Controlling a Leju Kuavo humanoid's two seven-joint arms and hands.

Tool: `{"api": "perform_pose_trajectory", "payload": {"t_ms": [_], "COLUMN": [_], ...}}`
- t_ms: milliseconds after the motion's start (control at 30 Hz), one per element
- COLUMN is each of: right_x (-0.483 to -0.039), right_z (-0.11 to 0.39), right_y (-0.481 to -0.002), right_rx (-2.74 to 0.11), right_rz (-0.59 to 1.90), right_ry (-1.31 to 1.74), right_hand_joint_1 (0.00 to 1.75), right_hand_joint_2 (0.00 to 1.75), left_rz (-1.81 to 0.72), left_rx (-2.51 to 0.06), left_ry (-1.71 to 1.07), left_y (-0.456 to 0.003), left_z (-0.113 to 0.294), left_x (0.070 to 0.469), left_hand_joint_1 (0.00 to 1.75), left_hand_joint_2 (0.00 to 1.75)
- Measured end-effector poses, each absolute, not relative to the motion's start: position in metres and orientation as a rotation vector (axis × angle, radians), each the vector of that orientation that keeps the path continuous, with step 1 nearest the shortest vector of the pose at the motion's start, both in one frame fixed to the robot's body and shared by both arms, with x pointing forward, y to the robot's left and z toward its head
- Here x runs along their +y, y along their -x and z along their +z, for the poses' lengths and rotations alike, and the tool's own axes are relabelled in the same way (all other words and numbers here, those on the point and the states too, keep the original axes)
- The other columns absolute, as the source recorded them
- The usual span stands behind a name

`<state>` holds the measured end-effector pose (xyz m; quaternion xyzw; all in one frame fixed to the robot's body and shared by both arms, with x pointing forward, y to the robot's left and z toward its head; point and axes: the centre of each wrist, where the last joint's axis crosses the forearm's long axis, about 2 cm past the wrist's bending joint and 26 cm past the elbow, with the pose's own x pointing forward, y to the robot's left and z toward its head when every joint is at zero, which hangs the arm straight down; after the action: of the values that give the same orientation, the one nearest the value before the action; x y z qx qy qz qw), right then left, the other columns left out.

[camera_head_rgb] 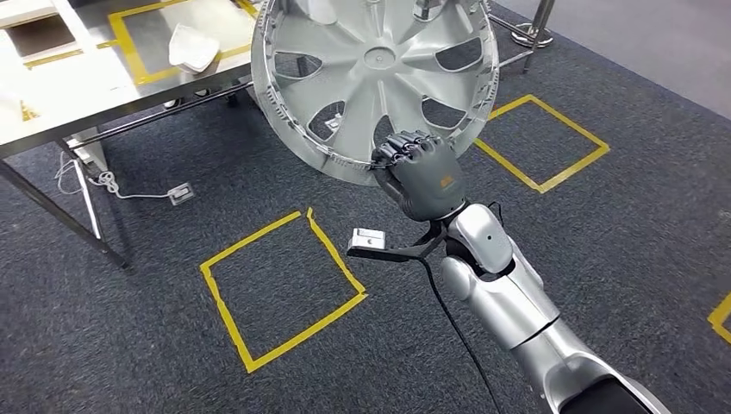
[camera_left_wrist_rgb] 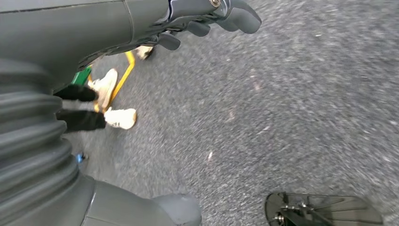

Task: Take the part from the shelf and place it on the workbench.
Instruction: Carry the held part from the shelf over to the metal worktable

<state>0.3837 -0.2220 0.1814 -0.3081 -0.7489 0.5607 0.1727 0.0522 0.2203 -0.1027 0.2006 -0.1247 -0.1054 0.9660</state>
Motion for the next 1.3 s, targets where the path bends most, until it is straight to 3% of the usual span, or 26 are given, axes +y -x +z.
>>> {"api": "perform_pose_trajectory", "payload": {"t_ms": [1300], "right_x": [-0.2165], "right_z": [0.1776], "right_y": [-0.3882], "right_rx": [-2.162], "right_rz": [1.534], "right_ry": [0.768], "right_hand_joint_1": [1.75], "right_hand_joint_2": [1.75], "left_rz": [-0.164], "left_rx": [-0.278], "left_ry": [-0.467], "left_y": [-0.0526], "left_z": [-0.1026], "left_x": [0.2250], "left_hand_joint_1": [0.00], "left_hand_joint_2": [1.75]}}
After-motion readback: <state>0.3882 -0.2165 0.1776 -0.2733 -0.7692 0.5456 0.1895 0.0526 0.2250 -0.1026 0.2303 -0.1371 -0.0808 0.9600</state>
